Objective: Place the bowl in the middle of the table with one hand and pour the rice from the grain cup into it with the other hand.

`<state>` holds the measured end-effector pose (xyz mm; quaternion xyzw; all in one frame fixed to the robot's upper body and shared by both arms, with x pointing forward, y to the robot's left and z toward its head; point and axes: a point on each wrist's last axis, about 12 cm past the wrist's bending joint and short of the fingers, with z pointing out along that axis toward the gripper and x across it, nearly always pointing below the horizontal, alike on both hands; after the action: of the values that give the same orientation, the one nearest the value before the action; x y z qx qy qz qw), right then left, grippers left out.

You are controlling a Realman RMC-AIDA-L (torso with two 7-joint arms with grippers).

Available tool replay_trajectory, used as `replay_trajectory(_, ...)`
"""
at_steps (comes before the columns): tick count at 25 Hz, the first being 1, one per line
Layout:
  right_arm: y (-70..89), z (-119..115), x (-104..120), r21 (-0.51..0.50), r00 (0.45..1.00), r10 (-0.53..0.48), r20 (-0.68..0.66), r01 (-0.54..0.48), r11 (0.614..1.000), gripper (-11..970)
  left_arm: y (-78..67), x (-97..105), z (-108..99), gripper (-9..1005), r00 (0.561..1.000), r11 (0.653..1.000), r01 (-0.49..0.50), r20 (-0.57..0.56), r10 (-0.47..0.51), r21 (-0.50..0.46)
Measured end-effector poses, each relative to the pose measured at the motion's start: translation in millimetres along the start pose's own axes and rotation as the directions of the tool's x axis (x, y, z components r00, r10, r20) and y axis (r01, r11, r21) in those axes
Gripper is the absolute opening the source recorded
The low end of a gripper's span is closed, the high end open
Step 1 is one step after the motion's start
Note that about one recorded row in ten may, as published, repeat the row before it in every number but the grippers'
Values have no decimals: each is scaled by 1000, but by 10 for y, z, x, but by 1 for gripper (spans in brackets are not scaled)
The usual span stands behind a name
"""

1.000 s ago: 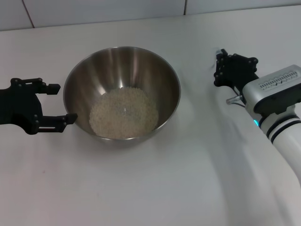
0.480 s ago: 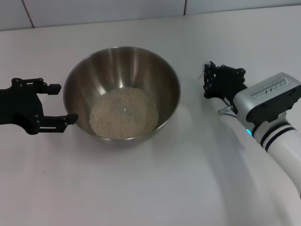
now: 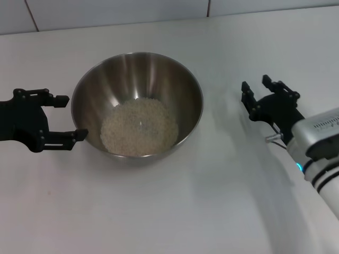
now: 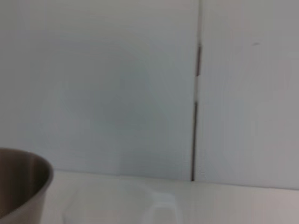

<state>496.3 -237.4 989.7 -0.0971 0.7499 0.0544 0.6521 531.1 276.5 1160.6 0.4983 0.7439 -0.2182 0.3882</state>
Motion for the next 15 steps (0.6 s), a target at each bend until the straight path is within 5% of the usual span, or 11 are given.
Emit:
replay_trajectory(5, -153, -274, 42, 71, 987, 134, 84, -140, 988, 573, 0, 0, 0, 815, 1000, 1000, 0, 0, 0, 0)
replay_trajectory(9, -439, -552, -131, 55, 901, 270, 340, -305, 951, 737, 1, -1, -1, 815, 1000, 1000, 0, 0, 0, -1)
replay_trajectory(10, -559, -583, -291, -44, 851, 289, 438, -301, 953, 767, 2, -2, 0, 815, 1000, 1000, -1, 0, 1, -2)
replay_trajectory(11, -559, -583, -291, -44, 851, 289, 438, -301, 953, 797, 3, -1, -1, 815, 1000, 1000, 0, 0, 0, -3)
replay_trajectory(13, -641, -514, -472, -205, 831, 301, 468, -229, 952, 827, 4, -4, 4, 815, 1000, 1000, -1, 1, 1, -5)
replay_trajectory(15, -702, -369, -667, -414, 852, 318, 415, -134, 900, 827, 3, -5, 6, 815, 1000, 1000, -2, 1, 2, -5)
